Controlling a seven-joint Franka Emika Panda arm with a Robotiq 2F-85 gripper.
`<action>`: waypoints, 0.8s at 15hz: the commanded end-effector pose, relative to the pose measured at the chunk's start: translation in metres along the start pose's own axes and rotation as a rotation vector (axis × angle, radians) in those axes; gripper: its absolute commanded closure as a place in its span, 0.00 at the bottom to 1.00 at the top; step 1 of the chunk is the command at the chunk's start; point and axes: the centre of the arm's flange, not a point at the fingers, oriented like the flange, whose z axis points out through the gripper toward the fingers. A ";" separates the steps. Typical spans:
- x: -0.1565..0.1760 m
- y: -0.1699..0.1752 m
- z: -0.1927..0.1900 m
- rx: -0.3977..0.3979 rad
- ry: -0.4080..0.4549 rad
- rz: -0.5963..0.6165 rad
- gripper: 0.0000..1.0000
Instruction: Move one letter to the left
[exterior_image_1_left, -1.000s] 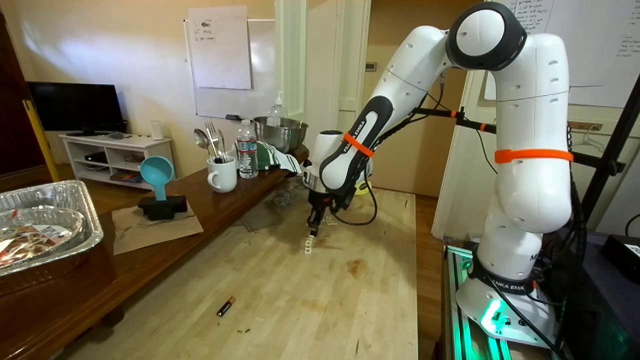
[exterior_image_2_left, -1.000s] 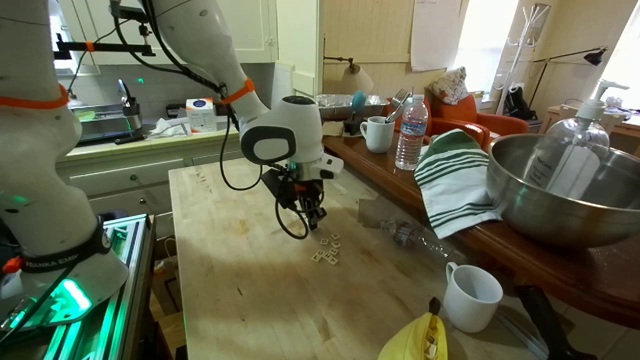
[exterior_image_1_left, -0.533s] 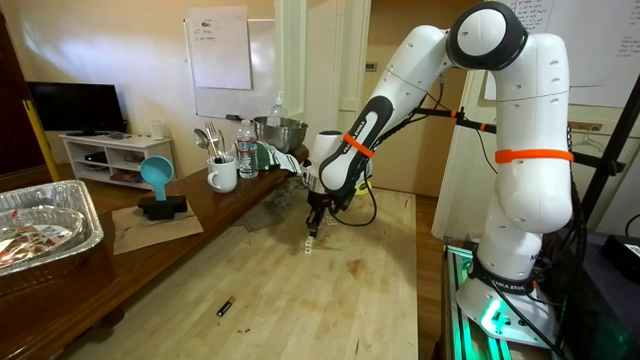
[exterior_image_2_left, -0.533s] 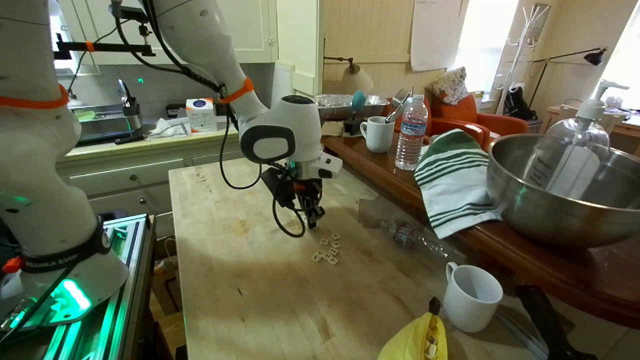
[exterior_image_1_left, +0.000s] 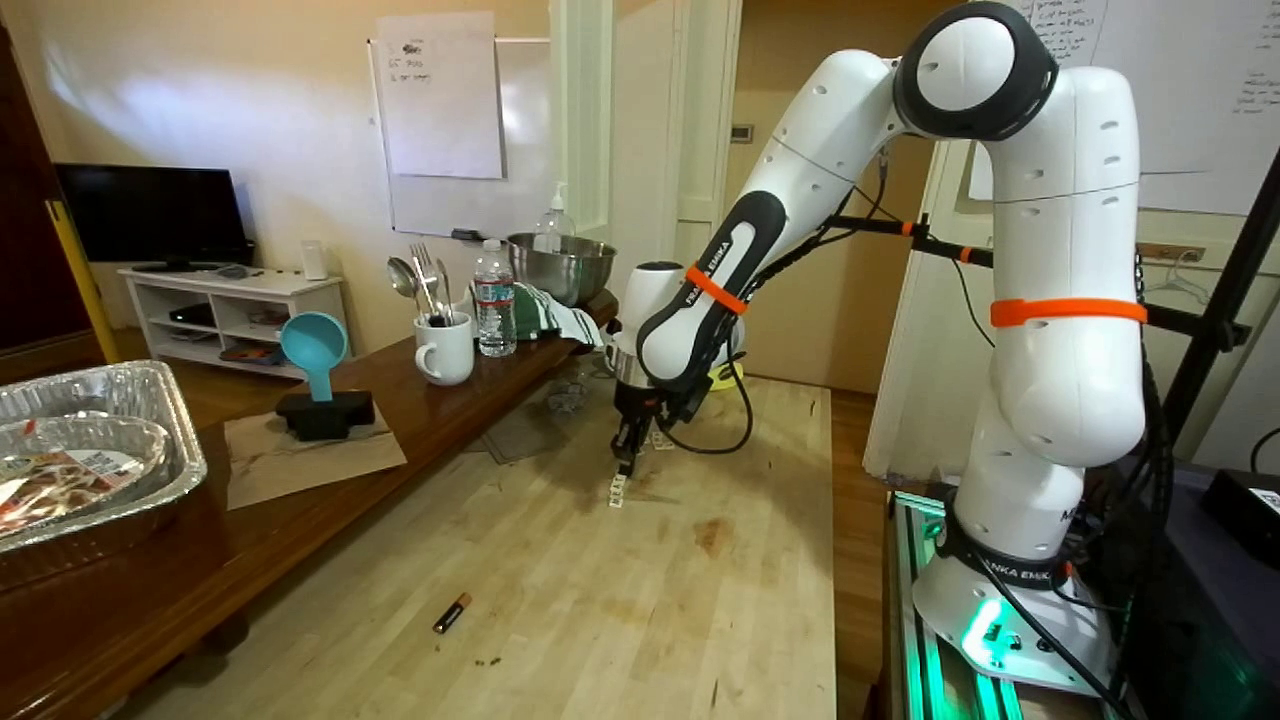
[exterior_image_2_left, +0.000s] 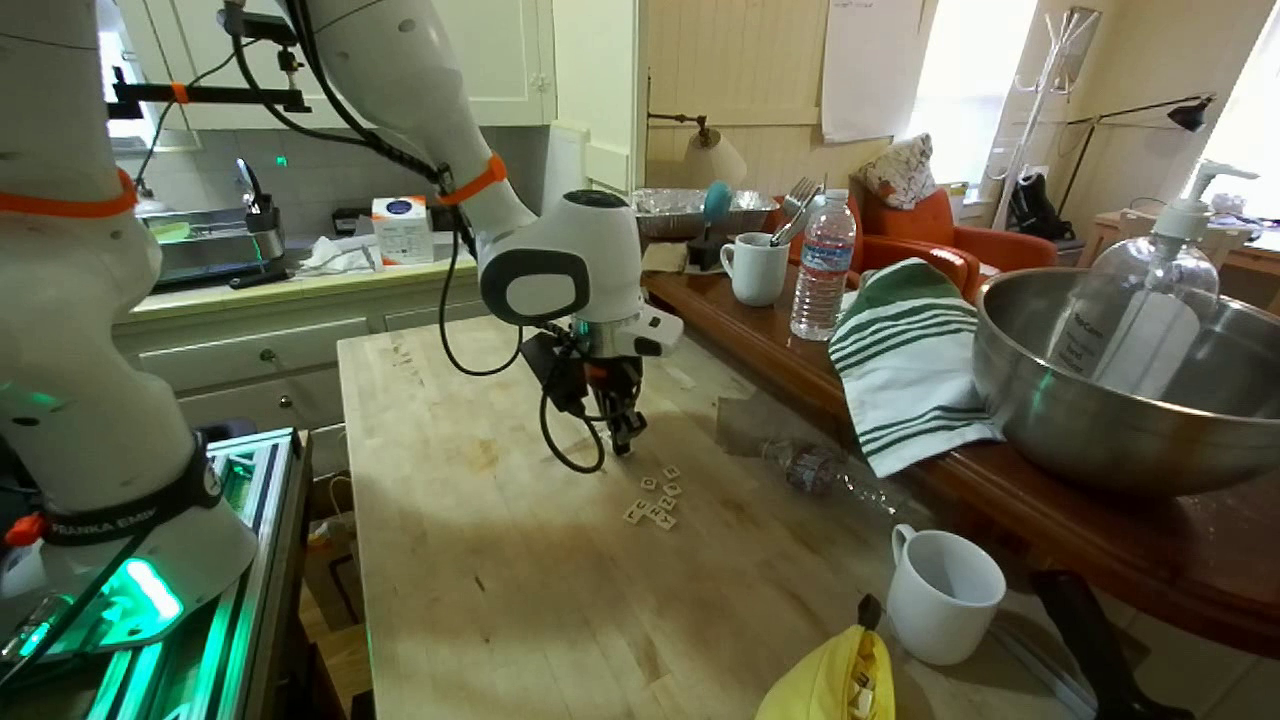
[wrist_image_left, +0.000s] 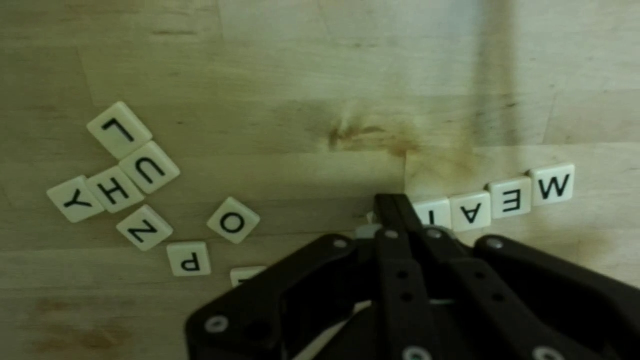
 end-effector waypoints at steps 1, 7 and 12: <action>-0.010 -0.009 0.005 0.017 -0.042 0.022 1.00; -0.010 -0.011 0.005 0.018 -0.042 0.020 1.00; -0.011 -0.012 0.005 0.018 -0.044 0.014 1.00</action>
